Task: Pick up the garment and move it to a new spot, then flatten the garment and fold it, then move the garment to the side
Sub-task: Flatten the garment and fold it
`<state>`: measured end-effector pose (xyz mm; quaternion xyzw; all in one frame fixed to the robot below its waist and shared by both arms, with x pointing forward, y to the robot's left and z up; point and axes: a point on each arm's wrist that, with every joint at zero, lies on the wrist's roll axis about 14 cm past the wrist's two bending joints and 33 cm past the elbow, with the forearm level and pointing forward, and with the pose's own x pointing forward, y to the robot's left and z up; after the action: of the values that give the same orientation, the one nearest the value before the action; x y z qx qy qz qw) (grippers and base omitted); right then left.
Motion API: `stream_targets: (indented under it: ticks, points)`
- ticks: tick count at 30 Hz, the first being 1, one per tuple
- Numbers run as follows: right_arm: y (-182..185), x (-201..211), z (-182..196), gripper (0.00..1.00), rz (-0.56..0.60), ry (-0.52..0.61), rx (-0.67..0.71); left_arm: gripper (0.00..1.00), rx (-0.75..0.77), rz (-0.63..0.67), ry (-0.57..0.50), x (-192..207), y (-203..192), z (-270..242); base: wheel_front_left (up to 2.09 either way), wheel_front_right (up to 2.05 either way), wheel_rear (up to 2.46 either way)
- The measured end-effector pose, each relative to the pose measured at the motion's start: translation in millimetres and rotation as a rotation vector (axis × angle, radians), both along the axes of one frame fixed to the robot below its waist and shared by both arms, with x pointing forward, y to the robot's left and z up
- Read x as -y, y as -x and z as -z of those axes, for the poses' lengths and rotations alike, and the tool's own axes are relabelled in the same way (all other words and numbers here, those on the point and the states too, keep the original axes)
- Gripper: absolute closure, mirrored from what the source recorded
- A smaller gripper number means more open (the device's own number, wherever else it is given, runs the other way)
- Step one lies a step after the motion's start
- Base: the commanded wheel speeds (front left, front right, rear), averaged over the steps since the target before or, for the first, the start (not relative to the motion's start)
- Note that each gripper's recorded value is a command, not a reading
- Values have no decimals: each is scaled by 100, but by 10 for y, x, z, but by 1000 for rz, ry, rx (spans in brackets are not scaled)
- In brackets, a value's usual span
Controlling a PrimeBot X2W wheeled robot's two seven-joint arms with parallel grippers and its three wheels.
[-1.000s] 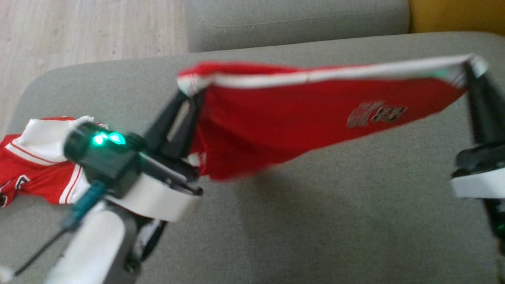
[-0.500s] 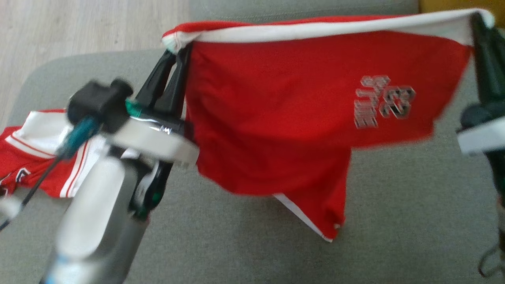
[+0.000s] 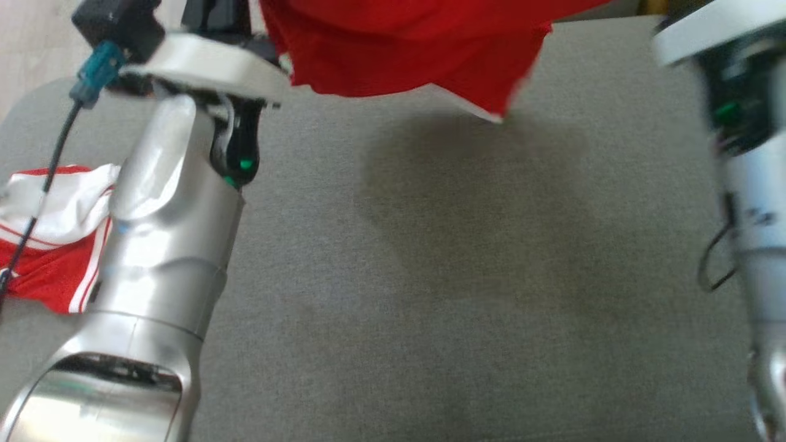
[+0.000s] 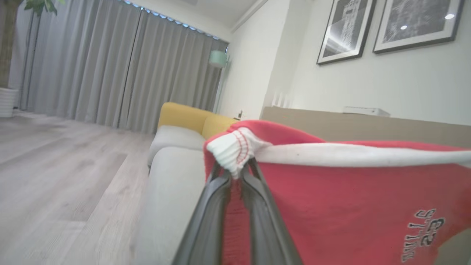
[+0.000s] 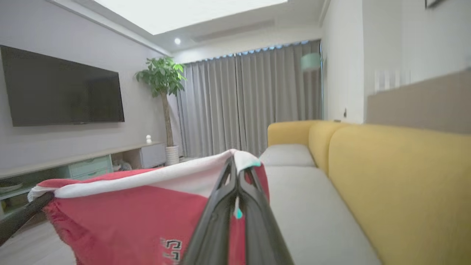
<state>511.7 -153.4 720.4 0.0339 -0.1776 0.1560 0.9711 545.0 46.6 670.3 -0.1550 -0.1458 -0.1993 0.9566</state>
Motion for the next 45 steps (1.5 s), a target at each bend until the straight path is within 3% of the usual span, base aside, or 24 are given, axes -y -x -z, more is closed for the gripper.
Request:
stream_targets:
  ticks: [2,5,10,14,25,32,45]
  points:
    - [-69,-43,368,100,-6,-23,-101,100,-80,-14,1,-21,-55,272,0,0,0]
    - [-46,-104,1212,100,-10,-60,-327,100,-258,-31,-31,-62,-13,962,0,0,0]
    - [453,-222,2584,100,-5,-123,-700,100,-632,-12,-78,-78,538,2341,0,0,0]
    - [739,-270,3019,100,-1,-182,-806,100,-740,61,-135,68,885,2764,0,0,0]
    - [1259,68,3037,100,29,-229,-734,100,-643,116,-92,350,1305,2570,0,0,0]
    - [1693,402,2939,100,75,-170,-797,100,-615,128,-141,185,1781,2451,0,0,0]
    - [2268,641,2396,100,226,-117,-933,100,-683,302,-96,356,2405,1739,0,0,0]
